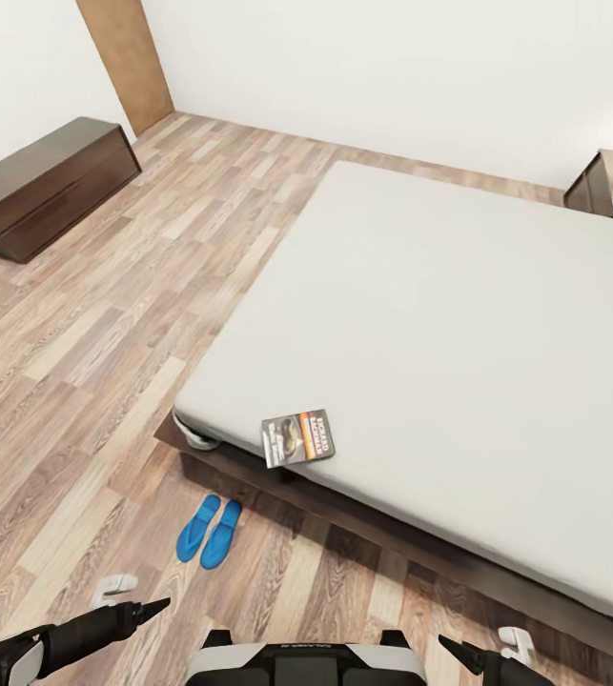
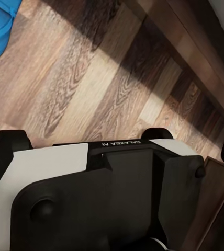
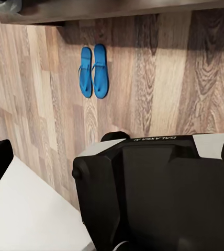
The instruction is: In the bedroom, move the book from the bed onto either nightstand, and place the two sandals side by side next to the bed.
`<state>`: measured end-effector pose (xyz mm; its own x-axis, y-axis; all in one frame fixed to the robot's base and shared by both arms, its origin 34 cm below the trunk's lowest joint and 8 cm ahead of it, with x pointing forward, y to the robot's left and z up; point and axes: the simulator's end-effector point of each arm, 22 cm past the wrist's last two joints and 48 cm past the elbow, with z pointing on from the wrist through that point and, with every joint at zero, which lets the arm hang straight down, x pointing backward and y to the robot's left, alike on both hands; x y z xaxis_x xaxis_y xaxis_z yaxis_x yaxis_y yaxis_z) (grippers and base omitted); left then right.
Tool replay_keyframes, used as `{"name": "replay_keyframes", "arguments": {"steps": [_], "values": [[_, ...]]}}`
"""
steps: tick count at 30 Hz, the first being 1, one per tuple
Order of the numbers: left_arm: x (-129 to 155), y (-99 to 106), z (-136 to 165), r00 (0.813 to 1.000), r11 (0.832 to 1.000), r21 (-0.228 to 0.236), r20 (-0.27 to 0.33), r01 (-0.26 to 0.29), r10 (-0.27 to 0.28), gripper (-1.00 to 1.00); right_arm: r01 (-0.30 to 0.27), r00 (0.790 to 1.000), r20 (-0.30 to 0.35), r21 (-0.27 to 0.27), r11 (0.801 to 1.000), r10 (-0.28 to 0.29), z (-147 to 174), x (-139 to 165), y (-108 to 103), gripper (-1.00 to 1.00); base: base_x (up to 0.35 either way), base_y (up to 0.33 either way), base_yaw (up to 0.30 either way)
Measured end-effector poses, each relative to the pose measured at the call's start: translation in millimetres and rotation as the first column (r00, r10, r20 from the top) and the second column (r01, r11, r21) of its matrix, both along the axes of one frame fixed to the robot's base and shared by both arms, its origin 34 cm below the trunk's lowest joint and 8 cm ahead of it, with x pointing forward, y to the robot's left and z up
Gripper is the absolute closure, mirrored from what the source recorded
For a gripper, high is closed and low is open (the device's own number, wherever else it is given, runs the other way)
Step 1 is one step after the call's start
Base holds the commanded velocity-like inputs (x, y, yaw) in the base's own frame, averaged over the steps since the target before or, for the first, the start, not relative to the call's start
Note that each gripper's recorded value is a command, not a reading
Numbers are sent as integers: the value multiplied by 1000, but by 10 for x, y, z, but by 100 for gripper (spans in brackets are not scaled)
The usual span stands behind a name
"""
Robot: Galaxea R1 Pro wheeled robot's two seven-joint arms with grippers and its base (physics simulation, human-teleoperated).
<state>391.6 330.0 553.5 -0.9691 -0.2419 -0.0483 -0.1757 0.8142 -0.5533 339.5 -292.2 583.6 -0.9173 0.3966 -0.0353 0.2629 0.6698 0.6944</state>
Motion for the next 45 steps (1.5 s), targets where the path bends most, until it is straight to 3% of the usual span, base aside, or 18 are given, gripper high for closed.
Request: {"name": "replay_keyframes", "arguments": {"steps": [34,37,38,39,41,42,45], "values": [[1,-43,-2,1000,1000,-8,0,0,0,-100,-1,1000,-8,16,1000,1,-8,13,91,-100,0,0,2],[3,-86,-7,1000,1000,-13,1,0,0,-100,19,999,-37,84,996,-16,-11,82,428,-100,0,0,0],[3,-94,-8,1000,1000,-14,1,0,0,-100,28,999,-43,124,992,-23,4,183,623,-100,0,0,0],[3,-102,-10,1000,1000,-14,1,0,0,-100,43,999,-42,212,976,-35,84,474,1024,-100,0,0,0],[3,-105,-12,1000,1000,-14,1,0,0,-100,37,999,-13,287,957,-35,217,797,1440,-100,0,0,0],[4,-116,-13,1000,1000,-16,1,0,0,-100,33,999,3,304,952,-36,266,956,1621,-100,0,0,0],[4,-132,-15,1000,1000,-18,1,-1,1,-100,35,999,1,298,954,-37,261,1064,1857,-100,0,0,0]]}}
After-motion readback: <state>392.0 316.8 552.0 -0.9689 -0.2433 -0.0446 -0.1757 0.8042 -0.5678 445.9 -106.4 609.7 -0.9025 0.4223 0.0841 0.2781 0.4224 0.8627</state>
